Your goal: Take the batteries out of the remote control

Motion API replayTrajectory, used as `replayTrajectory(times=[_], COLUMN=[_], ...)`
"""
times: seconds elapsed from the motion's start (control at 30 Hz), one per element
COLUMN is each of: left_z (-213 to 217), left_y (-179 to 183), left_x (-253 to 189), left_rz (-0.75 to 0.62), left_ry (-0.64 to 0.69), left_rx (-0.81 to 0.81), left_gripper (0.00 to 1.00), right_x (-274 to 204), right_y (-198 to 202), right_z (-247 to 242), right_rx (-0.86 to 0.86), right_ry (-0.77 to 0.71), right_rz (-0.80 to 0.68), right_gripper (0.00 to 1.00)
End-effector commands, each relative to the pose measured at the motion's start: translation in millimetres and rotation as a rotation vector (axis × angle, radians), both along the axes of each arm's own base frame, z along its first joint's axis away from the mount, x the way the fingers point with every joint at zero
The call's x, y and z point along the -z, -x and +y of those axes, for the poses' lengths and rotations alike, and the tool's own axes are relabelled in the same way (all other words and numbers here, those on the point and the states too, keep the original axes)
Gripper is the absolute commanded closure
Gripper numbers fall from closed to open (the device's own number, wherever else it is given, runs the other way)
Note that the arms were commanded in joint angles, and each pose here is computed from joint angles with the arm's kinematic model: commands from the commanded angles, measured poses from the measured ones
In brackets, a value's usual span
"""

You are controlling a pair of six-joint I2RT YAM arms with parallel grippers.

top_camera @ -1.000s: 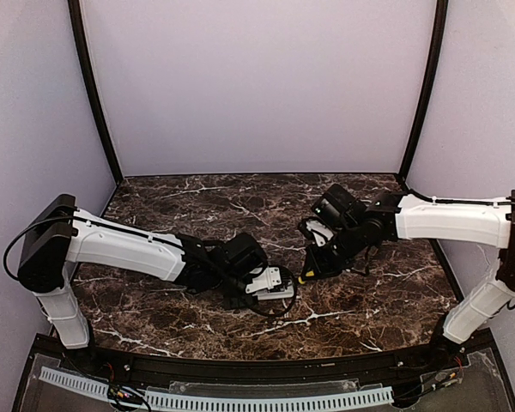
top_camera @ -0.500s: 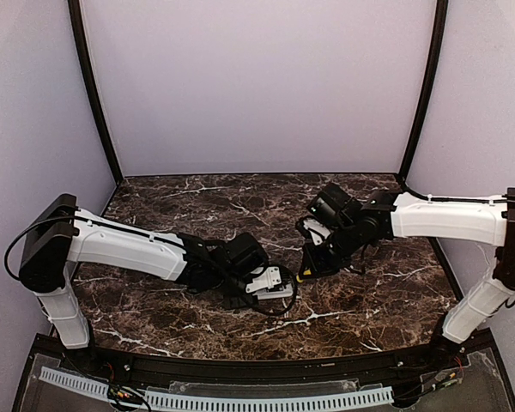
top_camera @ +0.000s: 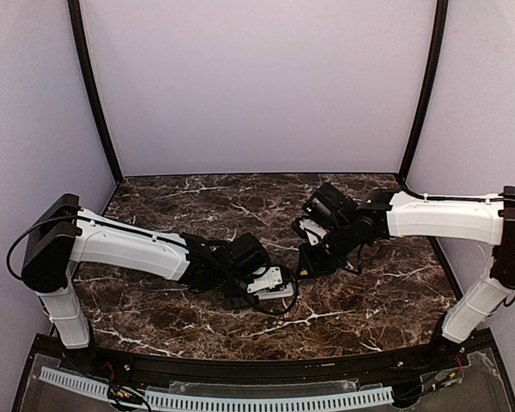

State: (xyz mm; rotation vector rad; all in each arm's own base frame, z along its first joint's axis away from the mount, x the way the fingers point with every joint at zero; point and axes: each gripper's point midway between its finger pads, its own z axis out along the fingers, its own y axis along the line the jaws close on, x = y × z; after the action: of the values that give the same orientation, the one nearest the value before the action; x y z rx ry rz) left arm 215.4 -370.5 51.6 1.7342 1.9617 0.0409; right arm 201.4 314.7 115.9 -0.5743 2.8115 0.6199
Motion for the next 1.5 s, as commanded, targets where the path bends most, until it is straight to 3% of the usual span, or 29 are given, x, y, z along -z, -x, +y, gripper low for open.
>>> replayTrajectory(times=[0.0,0.9,1.47], left_z=[0,0,-1], left_y=[3,3,8], left_x=[3,1,5], left_rz=[0.008,0.019,0.042], left_ry=[-0.027,-0.028,-0.026], left_rx=[0.002,-0.005,0.013], left_gripper=[1.00,1.00,1.00], right_x=[-12,9,11], right_y=[-6,-10,-4], right_z=[7,5,10], right_rx=[0.005,0.025,-0.010], right_ry=[-0.024,0.089,-0.082], right_rz=[-0.045,-0.036,-0.044], right_gripper=[1.00,1.00,1.00])
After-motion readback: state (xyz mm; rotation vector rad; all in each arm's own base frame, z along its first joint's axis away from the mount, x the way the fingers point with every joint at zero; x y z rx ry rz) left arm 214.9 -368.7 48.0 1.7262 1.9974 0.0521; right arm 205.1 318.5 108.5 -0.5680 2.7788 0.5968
